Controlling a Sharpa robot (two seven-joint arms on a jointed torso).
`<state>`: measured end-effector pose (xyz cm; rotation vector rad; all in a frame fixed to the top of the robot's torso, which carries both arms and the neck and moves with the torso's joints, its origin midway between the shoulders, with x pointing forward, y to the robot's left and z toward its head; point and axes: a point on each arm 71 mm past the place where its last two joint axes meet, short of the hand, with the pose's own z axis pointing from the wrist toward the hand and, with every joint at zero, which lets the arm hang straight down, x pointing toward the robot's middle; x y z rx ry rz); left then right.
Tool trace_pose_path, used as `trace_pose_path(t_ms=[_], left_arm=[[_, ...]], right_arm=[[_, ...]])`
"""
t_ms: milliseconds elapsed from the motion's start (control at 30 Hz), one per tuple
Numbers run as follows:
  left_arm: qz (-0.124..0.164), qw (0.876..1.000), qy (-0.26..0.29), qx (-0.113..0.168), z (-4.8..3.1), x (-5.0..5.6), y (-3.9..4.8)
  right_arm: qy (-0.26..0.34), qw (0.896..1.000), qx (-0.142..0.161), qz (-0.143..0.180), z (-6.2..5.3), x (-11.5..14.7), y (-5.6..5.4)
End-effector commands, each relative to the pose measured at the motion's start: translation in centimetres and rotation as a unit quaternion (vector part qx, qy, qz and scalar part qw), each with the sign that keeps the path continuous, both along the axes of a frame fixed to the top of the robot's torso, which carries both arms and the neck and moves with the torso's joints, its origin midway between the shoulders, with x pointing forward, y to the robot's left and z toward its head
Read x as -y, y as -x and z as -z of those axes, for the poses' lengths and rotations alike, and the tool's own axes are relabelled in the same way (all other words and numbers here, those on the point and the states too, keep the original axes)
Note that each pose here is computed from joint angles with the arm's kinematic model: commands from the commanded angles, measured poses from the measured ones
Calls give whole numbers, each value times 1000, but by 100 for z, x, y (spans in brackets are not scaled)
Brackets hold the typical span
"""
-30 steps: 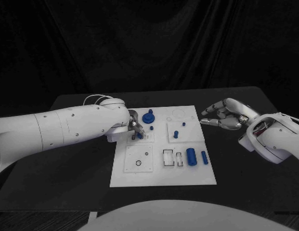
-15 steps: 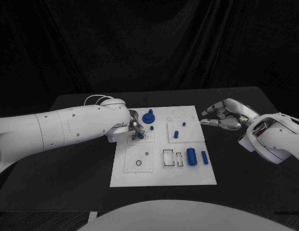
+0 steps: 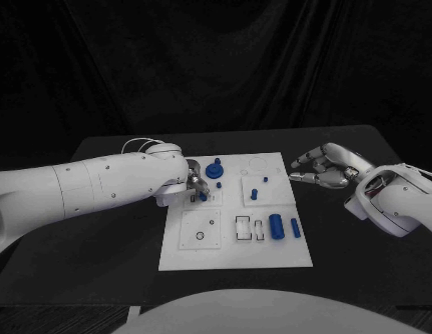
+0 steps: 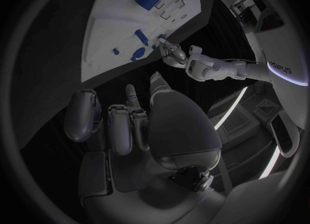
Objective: Assemble the parts on the task board
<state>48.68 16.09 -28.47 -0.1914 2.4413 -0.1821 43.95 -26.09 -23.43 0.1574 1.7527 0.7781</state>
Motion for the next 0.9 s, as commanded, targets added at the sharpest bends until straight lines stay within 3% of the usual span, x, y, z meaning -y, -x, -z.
trace_pose_path(t_ms=[33, 900], left_arm=[[4, 1000, 5, 0, 23, 20, 18], [7, 1000, -1, -11, 50, -5, 29]], right_arm=[[5, 1000, -5, 3, 19, 6, 6], [5, 1000, -13, 4, 82, 14, 37]])
